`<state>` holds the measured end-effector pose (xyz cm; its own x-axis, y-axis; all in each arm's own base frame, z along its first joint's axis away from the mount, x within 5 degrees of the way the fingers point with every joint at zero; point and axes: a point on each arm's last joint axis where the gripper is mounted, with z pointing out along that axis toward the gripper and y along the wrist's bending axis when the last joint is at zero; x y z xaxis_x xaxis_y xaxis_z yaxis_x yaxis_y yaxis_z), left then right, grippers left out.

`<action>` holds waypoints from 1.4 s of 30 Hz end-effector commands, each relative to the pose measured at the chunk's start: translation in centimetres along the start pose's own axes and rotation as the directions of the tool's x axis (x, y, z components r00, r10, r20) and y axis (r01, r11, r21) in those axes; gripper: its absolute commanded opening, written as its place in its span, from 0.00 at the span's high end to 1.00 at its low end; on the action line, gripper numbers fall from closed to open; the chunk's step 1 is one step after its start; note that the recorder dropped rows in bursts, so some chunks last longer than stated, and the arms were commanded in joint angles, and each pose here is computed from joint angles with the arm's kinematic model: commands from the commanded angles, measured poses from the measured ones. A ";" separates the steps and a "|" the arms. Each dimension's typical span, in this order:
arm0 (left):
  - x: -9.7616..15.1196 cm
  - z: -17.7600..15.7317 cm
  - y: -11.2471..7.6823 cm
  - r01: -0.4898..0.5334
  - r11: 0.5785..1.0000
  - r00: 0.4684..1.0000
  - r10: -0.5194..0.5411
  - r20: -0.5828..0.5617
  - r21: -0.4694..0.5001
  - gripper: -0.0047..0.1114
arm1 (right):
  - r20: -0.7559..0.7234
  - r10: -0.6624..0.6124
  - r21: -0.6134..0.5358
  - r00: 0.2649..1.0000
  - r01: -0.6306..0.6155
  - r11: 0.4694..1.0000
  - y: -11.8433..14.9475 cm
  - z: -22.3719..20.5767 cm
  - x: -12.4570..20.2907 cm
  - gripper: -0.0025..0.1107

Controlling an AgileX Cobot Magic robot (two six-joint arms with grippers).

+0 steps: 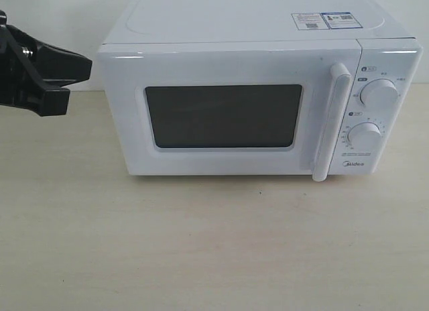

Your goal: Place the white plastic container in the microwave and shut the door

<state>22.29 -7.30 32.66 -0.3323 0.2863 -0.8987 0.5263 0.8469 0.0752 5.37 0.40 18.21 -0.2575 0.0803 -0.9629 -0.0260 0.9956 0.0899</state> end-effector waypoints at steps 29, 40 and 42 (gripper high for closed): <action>0.1 -0.1 0.0 0.013 1.000 1.000 -0.013 0.003 -0.005 0.93 | 0.004 0.011 -0.006 1.000 -0.011 1.000 0.1 0.0 0.0 0.98; -1.2 -3.3 -0.3 -0.061 0.996 0.992 0.067 0.105 -0.065 0.93 | 0.004 0.015 -0.006 1.000 -0.015 1.000 0.1 0.0 0.0 0.98; -1.8 -4.7 -0.3 -0.069 0.992 0.983 0.086 0.160 -0.105 0.93 | 0.004 0.015 -0.006 1.000 -0.015 1.000 0.1 0.0 0.0 0.98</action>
<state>20.10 -6.63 35.10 -0.2186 0.2915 -0.9313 0.5041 0.8509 0.1480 5.36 0.47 18.19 -0.2612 0.0993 -0.9602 -0.0278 0.9935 0.1103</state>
